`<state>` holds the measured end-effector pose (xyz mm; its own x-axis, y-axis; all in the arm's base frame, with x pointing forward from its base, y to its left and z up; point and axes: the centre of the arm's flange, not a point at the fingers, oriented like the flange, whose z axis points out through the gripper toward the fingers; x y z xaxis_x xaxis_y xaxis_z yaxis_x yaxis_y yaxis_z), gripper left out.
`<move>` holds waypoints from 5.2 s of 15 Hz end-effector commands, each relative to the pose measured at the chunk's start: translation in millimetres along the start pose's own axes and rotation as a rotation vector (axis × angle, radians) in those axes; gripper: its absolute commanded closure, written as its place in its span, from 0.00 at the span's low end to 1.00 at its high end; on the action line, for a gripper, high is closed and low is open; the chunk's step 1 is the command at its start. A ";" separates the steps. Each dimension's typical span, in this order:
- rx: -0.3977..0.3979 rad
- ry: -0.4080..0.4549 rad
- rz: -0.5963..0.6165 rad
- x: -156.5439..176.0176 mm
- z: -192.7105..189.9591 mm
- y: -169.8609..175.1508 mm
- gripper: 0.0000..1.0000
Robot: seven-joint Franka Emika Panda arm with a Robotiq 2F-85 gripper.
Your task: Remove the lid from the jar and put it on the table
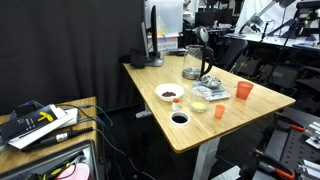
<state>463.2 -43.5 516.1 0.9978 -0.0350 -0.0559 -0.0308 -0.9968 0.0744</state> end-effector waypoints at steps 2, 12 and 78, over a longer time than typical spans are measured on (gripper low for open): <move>0.013 0.001 0.020 2.7 15.8 -6.7 0.00; 0.068 -0.184 -0.052 1.3 113.2 -56.2 0.00; 0.095 -0.126 0.421 53.3 299.2 -104.1 0.00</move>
<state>500.4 36.4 210.3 0.8911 -0.4253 -0.1585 -0.4262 -0.9041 0.0300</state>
